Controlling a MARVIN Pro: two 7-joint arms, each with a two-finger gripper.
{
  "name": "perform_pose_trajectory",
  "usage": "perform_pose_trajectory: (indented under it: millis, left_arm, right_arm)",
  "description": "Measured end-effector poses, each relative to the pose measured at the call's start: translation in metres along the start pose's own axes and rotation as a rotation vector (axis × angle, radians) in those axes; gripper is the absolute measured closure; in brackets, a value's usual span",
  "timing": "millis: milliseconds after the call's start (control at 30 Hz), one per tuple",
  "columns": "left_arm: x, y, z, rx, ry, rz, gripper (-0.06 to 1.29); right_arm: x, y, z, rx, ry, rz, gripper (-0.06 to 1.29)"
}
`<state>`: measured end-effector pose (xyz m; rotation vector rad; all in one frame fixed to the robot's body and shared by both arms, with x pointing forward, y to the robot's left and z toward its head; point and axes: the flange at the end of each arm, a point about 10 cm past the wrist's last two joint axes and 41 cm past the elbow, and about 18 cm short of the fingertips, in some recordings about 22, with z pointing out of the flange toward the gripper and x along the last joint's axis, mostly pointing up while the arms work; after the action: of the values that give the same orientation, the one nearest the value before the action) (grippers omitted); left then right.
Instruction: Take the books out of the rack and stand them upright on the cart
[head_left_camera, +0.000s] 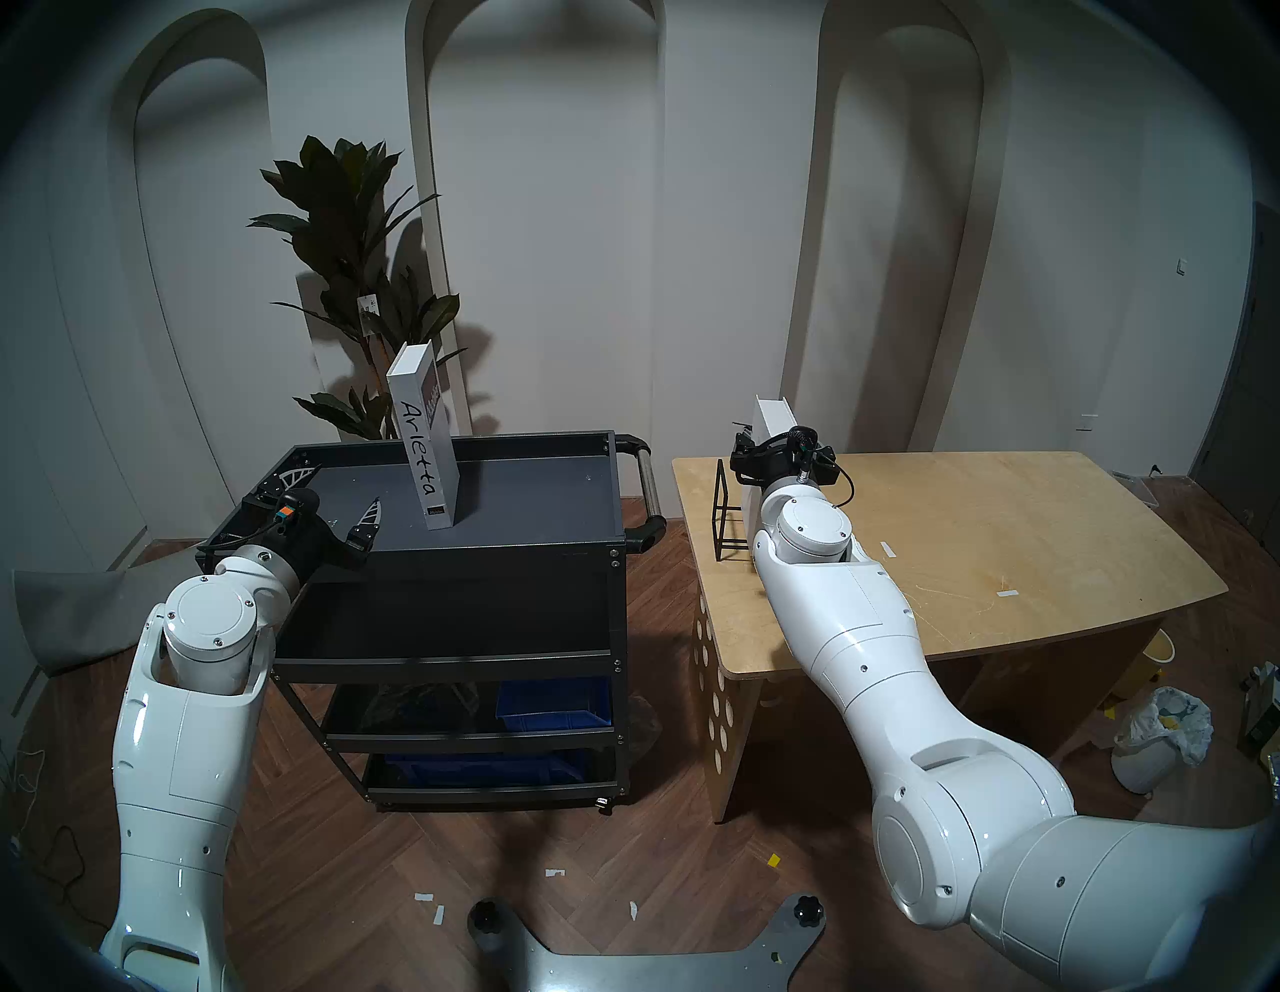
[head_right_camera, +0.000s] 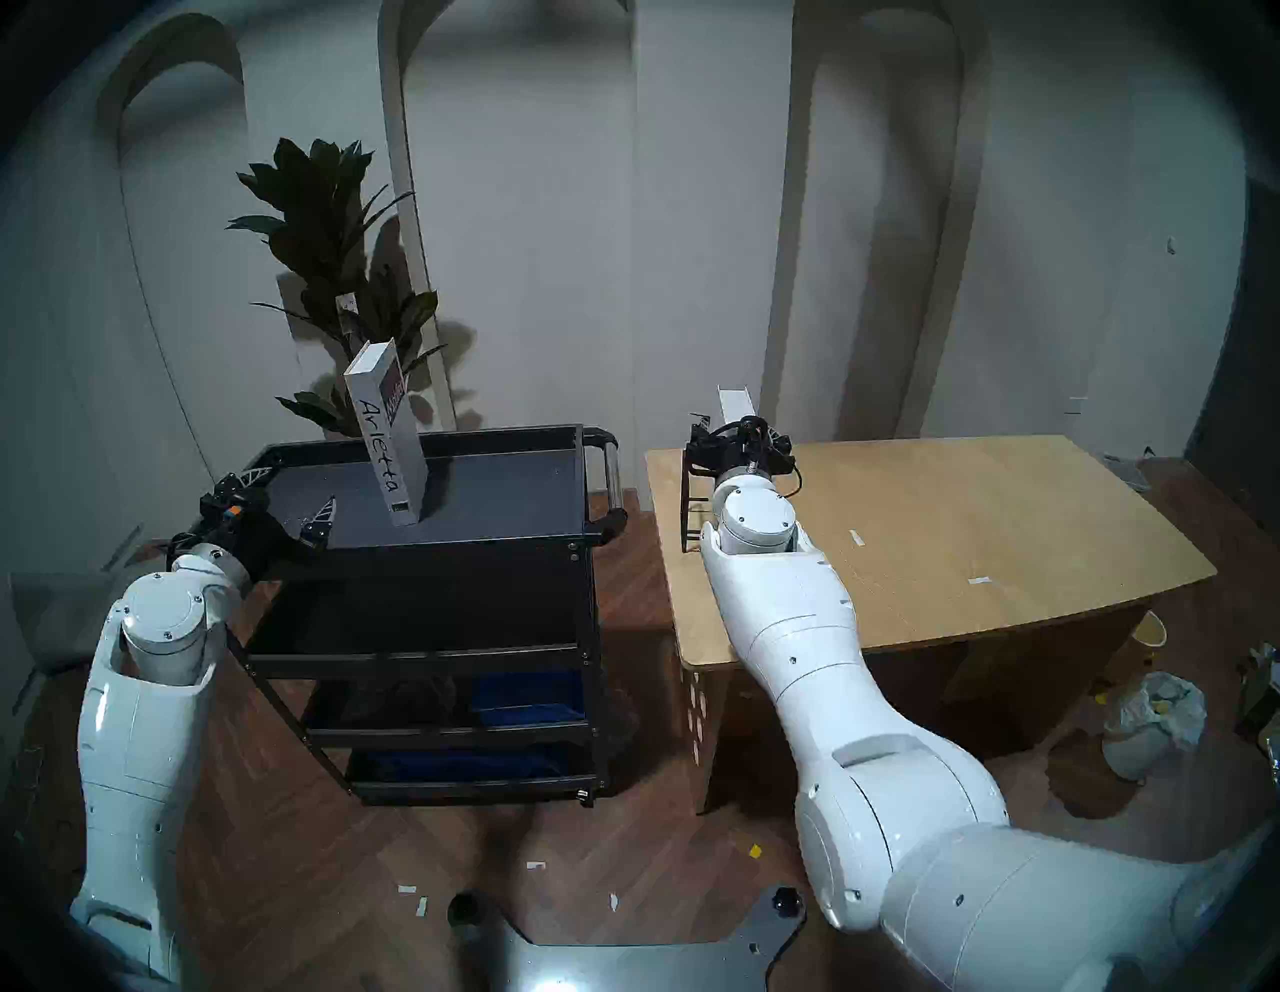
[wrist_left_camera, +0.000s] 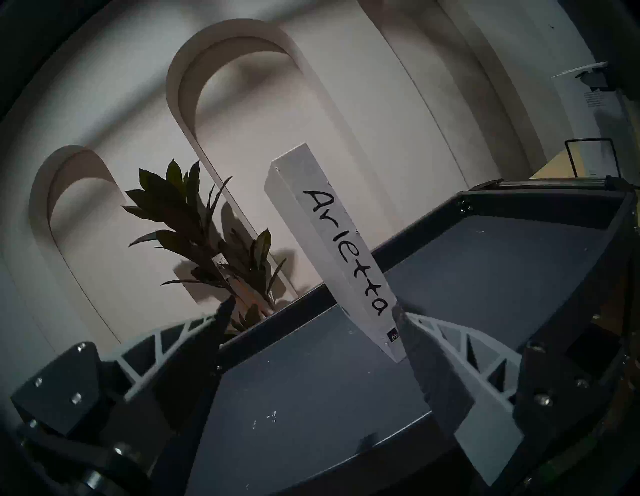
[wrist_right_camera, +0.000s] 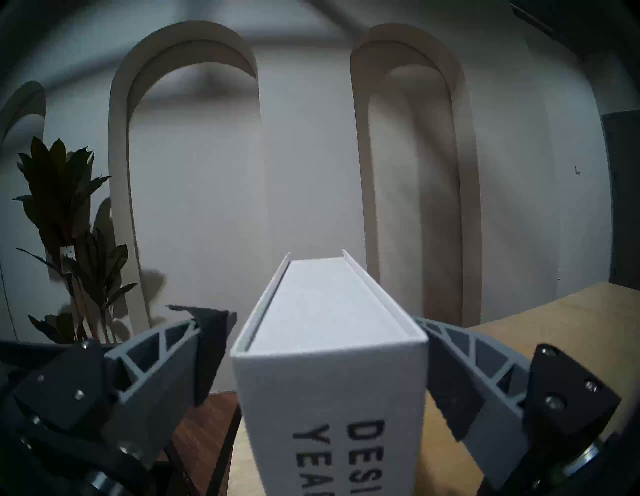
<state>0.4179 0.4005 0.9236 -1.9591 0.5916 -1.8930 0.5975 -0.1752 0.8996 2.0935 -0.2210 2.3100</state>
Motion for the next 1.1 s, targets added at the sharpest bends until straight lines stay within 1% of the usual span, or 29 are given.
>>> perform_pose_trajectory:
  millis: [367, 400, 467, 500, 533, 600, 700, 800, 867, 967, 1100]
  left_arm:
    - [0.003, 0.001, -0.003, -0.053, -0.051, -0.049, 0.03]
    - [0.003, 0.001, -0.003, -0.057, -0.056, -0.052, 0.03]
    - [0.004, 0.001, -0.004, -0.064, -0.064, -0.059, 0.03]
    - [0.004, 0.001, -0.004, -0.068, -0.069, -0.063, 0.03]
    - [0.004, 0.001, -0.004, -0.072, -0.072, -0.066, 0.03]
    - [0.006, 0.001, -0.005, -0.082, -0.082, -0.076, 0.03]
    - [0.011, 0.000, -0.006, -0.072, -0.087, -0.086, 0.03]
    - [0.021, -0.004, -0.008, -0.040, -0.069, -0.110, 0.03]
    - [0.031, -0.007, -0.010, -0.019, -0.048, -0.120, 0.03]
    - [0.047, -0.009, -0.014, 0.012, -0.014, -0.130, 0.03]
    - [0.061, -0.009, -0.017, 0.032, 0.013, -0.137, 0.03]
  right_arm:
    - [-0.003, -0.005, 0.015, -0.013, 0.038, 0.012, 0.01]
    - [-0.004, -0.005, 0.016, -0.013, 0.042, 0.013, 0.03]
    - [-0.005, -0.005, 0.018, -0.016, 0.050, 0.016, 0.20]
    - [-0.005, -0.005, 0.020, -0.018, 0.056, 0.018, 0.37]
    - [-0.006, -0.005, 0.020, -0.020, 0.061, 0.021, 0.57]
    - [-0.006, -0.003, 0.023, -0.030, 0.082, 0.034, 0.59]
    - [-0.004, -0.002, 0.025, -0.042, 0.088, 0.050, 0.59]
    - [0.005, 0.000, 0.030, -0.063, 0.099, 0.078, 0.59]
    - [0.015, 0.002, 0.034, -0.077, 0.116, 0.103, 0.60]
    - [0.036, 0.005, 0.040, -0.098, 0.159, 0.146, 0.60]
    - [0.063, 0.008, 0.046, -0.118, 0.216, 0.198, 0.60]
